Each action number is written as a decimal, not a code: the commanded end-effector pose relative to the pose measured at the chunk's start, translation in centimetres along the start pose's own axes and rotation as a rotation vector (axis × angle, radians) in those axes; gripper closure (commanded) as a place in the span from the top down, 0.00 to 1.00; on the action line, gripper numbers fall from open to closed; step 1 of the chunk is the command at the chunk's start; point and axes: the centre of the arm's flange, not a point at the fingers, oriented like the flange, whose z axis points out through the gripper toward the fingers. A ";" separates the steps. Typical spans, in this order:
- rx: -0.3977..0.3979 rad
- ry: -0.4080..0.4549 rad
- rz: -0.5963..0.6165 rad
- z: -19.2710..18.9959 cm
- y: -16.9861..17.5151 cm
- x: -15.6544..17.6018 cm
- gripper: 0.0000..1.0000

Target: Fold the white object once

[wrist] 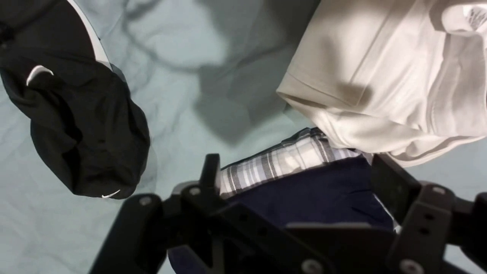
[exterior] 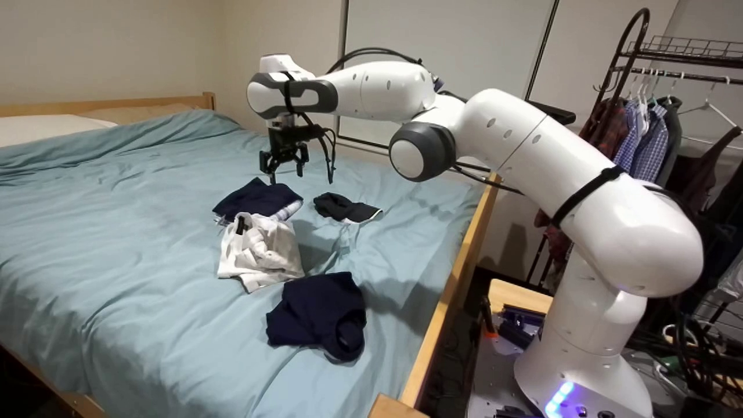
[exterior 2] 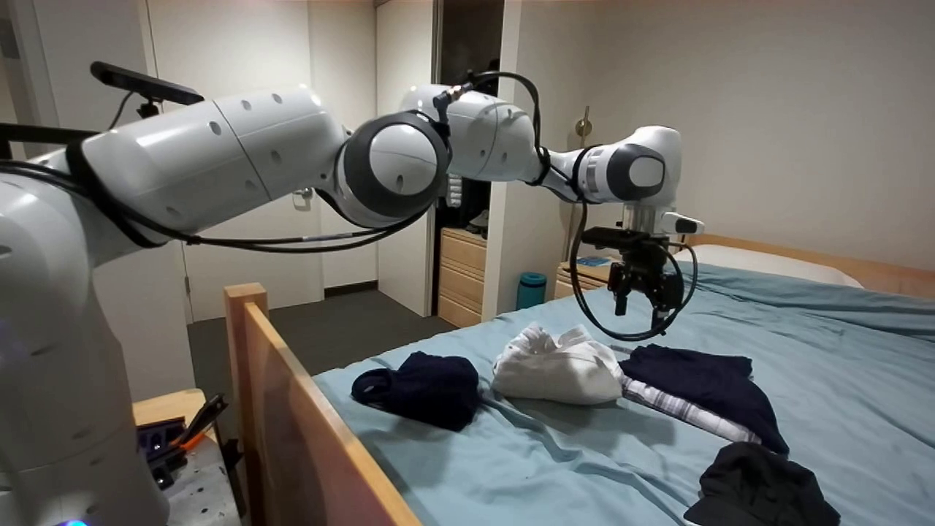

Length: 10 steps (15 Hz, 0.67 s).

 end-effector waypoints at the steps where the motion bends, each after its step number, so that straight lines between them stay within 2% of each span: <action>1: 0.001 0.001 0.000 -0.1 -0.2 0.0 1.00; 2: 0.012 0.015 -0.061 -0.1 -0.5 -0.3 1.00; 3: 0.003 0.026 -0.069 -0.2 -0.9 -0.8 1.00; 7: -0.062 0.057 -0.138 -1.9 -1.7 -6.3 1.00; 8: -0.081 0.061 -0.132 -2.2 -1.9 -7.5 1.00; 10: -0.100 0.077 -0.112 -2.6 -2.4 -7.7 1.00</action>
